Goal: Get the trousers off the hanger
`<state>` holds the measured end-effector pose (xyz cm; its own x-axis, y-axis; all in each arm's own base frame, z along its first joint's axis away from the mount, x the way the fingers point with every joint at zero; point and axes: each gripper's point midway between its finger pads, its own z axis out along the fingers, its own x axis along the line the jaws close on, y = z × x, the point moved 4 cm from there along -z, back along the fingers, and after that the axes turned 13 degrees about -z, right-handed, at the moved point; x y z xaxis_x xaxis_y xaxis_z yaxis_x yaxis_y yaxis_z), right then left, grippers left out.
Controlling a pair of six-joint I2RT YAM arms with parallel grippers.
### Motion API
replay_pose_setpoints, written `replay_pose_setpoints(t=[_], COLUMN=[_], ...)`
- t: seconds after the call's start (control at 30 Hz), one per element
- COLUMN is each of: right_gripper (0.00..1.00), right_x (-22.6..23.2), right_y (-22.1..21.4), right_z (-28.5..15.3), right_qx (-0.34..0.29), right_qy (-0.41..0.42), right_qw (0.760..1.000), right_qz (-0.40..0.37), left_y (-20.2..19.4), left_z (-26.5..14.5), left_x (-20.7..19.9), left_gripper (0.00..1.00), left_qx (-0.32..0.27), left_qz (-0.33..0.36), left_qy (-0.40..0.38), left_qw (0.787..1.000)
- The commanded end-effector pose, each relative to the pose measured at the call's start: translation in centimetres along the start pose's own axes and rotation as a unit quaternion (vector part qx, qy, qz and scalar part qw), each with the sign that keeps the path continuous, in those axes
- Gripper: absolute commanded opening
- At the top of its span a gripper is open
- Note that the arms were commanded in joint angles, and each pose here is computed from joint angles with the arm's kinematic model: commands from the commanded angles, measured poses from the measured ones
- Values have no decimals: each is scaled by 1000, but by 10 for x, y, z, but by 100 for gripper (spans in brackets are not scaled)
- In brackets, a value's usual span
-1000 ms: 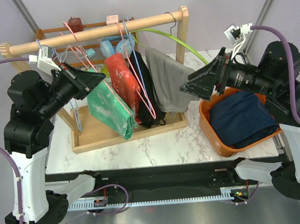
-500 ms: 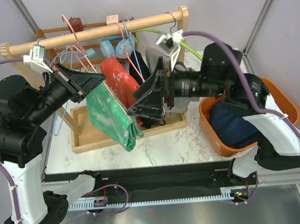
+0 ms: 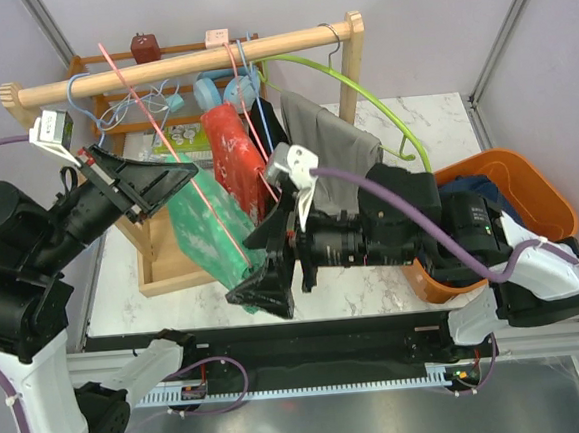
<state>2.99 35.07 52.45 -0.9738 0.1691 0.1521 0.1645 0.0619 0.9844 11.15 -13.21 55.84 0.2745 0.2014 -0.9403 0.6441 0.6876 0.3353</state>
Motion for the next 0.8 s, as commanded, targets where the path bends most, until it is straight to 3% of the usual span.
replay_pose_setpoints(t=[0.0, 0.27, 0.57, 0.77], right_gripper=[95, 95, 84, 83], right_x=[-10, 1, 22, 36], right_y=[-11, -55, -61, -64], right_z=[-17, -32, -15, -2], right_qx=[15, 65, 45, 33], right_qy=[-60, -39, -29, -100], right_qw=[997, 994, 996, 989], right_qz=[-49, -81, -78, -101], left_y=[-9, -20, -27, -32], left_z=[-30, -41, -42, -42], left_x=[-50, -61, -67, -65], left_gripper=[2, 2, 2, 2], left_qx=[4, 33, 71, 95], left_qz=[18, 10, -8, -22], left_qy=[-102, -126, -143, -140], left_qw=[995, 991, 987, 985])
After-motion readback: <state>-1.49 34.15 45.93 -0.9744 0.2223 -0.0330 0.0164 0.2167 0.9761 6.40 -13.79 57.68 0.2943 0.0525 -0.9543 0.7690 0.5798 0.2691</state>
